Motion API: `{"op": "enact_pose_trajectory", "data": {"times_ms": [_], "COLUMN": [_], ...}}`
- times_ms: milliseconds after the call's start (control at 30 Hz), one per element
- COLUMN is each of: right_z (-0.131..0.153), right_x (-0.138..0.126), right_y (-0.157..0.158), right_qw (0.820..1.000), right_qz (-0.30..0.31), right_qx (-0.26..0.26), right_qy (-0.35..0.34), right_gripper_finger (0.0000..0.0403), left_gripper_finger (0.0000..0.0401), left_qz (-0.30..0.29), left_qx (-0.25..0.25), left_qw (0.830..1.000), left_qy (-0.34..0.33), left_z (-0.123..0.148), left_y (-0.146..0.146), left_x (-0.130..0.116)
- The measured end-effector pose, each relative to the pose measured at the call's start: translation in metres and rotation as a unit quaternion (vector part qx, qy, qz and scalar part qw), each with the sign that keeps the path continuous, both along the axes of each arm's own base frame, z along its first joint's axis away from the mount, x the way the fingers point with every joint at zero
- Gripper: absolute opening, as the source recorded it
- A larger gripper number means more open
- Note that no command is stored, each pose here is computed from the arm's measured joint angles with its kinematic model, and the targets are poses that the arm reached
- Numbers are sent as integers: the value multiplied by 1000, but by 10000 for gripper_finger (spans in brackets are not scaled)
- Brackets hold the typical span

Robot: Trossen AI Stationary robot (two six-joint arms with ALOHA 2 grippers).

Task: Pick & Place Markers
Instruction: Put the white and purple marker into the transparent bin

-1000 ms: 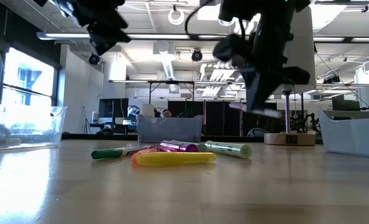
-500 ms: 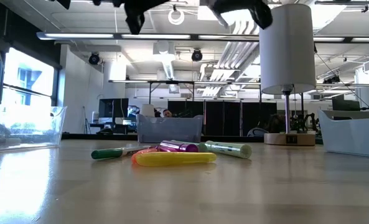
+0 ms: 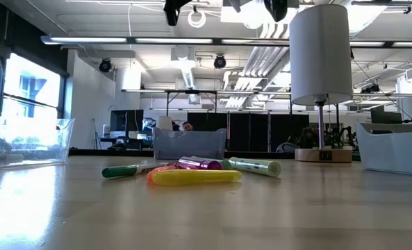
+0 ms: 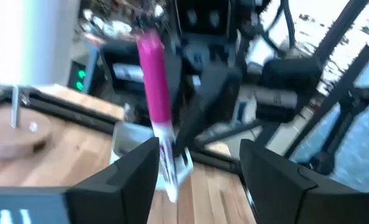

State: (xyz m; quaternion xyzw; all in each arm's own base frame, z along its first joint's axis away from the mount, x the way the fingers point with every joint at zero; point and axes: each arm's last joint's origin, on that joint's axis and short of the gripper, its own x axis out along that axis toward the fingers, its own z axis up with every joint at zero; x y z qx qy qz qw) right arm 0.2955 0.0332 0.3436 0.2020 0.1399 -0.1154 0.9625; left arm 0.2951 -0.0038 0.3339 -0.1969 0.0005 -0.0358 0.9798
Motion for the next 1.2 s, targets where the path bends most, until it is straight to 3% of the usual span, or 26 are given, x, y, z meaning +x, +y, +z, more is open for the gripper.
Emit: {"op": "enact_pose_trajectory", "data": {"times_ms": [533,900,1200], "right_z": [6,6,6], "right_x": [2,2,2], "right_y": [1,1,0], "right_qw": [999,999,999], "right_qz": [14,15,10], "right_qx": [0,-9,-12], "right_qy": [-32,-30,-29], "right_gripper_finger": [20,20,20], "left_gripper_finger": [225,225,225], "left_qz": [28,66,60], "left_qx": [2,0,-3], "left_qw": [999,997,997], "left_qy": [-42,-43,-51], "left_z": [16,12,2], "left_y": [2,4,4], "left_x": [1,7,20]}}
